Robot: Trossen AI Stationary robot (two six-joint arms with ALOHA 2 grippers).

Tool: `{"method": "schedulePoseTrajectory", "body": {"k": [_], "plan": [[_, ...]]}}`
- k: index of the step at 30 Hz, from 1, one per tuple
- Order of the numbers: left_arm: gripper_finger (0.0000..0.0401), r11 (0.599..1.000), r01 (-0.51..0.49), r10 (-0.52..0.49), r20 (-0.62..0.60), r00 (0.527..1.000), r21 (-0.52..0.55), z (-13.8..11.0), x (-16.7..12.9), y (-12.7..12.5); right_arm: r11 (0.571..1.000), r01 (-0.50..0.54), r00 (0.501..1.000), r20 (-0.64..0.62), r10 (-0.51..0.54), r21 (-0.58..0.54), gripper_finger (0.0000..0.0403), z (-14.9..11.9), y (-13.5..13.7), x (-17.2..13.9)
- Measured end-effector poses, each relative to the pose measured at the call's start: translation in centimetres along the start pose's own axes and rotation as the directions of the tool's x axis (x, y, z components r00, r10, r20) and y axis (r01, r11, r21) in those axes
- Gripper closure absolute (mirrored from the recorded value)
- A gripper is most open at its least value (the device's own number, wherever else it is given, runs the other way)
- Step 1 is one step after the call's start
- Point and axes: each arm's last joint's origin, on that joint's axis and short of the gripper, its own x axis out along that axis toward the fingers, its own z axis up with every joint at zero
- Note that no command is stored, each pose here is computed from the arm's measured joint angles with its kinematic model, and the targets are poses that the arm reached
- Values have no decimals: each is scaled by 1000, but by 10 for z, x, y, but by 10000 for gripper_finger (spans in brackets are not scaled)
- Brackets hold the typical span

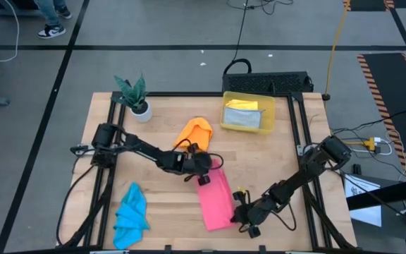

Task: Fold microfiber towels
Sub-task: Fold the pink kitchen towel

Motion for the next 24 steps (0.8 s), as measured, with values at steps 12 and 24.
{"method": "schedulePoseTrajectory", "body": {"k": [12,24], "plan": [[270,997,70,-64,177,982,-27,22,0,-1,998,68,992,110,-68,5,402,19,-2,-15],[270,997,73,-68,173,983,-23,9,22,-1,995,84,996,35,-86,49,402,10,0,-15]]}}
